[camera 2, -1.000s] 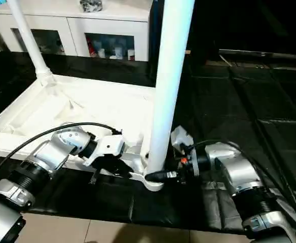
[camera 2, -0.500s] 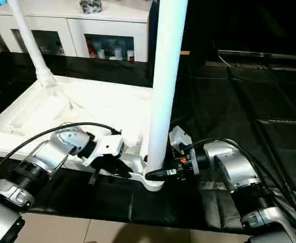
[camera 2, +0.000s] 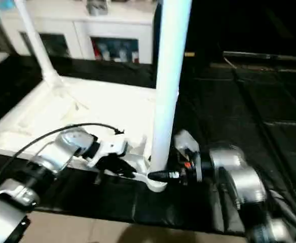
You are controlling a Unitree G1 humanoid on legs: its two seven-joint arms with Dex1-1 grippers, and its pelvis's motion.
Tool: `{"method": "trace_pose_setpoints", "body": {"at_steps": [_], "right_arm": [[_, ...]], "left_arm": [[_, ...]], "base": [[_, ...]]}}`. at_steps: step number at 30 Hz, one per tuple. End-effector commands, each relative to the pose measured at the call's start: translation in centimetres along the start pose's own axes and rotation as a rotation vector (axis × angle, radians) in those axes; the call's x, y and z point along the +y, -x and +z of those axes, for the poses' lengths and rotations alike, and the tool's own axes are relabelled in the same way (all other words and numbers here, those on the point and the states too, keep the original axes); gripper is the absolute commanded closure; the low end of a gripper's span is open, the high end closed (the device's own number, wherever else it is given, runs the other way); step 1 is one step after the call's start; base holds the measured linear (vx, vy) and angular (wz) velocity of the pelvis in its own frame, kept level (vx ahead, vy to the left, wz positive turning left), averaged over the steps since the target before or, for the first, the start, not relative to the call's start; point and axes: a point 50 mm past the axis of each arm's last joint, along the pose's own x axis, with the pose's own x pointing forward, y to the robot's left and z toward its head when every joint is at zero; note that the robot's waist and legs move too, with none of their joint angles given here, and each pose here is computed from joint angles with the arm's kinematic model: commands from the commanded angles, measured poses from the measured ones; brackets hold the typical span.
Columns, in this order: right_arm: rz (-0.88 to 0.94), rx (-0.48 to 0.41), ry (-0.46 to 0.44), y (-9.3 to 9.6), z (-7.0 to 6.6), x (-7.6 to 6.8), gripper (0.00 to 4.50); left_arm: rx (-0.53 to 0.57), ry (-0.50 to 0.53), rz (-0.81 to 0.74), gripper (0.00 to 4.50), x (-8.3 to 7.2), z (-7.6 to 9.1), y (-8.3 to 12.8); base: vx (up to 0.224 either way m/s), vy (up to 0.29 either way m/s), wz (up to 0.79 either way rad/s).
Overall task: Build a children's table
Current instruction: Rotate leg to tighten
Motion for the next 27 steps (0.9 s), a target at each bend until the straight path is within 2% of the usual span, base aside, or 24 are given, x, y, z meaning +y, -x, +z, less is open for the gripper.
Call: {"method": "trace_pose_setpoints", "body": {"at_steps": [1,3,7,10,14,15,16,18,20,21,24,27], "right_arm": [[0.011,-0.048,-0.041,-2.1,-0.7,0.7,2.38],[0.000,-0.053,-0.041,-2.1,-0.7,0.6,2.41],[-0.282,-0.105,-0.091,-4.3,-1.4,-1.0,2.47],[-0.460,-0.119,-0.130,-6.3,-1.4,-2.1,2.48],[-0.532,-0.112,-0.128,-7.1,-1.2,-2.7,2.50],[-0.657,-0.124,-0.163,-8.2,-0.4,-3.9,2.50],[-0.674,-0.126,-0.168,-8.4,-0.2,-4.0,2.51],[-0.797,-0.138,-0.232,-9.9,1.1,-5.2,2.51],[-0.800,-0.163,-0.251,-10.3,1.7,-5.3,2.51],[-0.785,-0.175,-0.249,-10.5,2.0,-5.3,1.95],[-0.772,-0.171,-0.214,-10.6,2.0,-5.2,1.78],[-0.755,-0.172,-0.199,-10.1,1.4,-5.0,1.39]], "left_arm": [[-0.019,0.041,0.189,4.50,1.6,0.6,0.3],[-0.020,0.043,0.194,4.50,1.6,0.6,0.3],[-0.074,0.117,0.317,4.50,2.7,1.5,-0.2],[-0.110,0.174,0.399,4.50,3.5,2.3,-0.8],[-0.124,0.196,0.432,4.50,3.7,2.7,-1.0],[-0.157,0.230,0.497,4.50,4.2,3.2,-1.1],[-0.162,0.234,0.506,4.50,4.3,3.3,-1.1],[-0.191,0.256,0.570,4.50,4.8,3.8,-1.1],[-0.189,0.256,0.578,4.50,4.8,3.7,-1.1],[-0.185,0.253,0.578,4.50,4.8,3.7,-1.0],[-0.160,0.246,0.586,4.50,4.8,3.2,-0.9],[-0.144,0.249,0.597,4.50,4.7,2.6,-0.5]], "base": [[0.000,0.000,0.00],[0.000,0.000,0.00],[-0.013,-0.001,-0.01],[-0.036,0.009,-0.10],[-0.012,0.023,-0.09],[0.000,0.000,0.00],[0.000,0.000,0.00],[0.000,0.000,0.00],[0.013,-0.035,0.03],[0.025,-0.069,0.05],[0.064,-0.030,-0.15],[0.055,0.010,-0.02]]}}
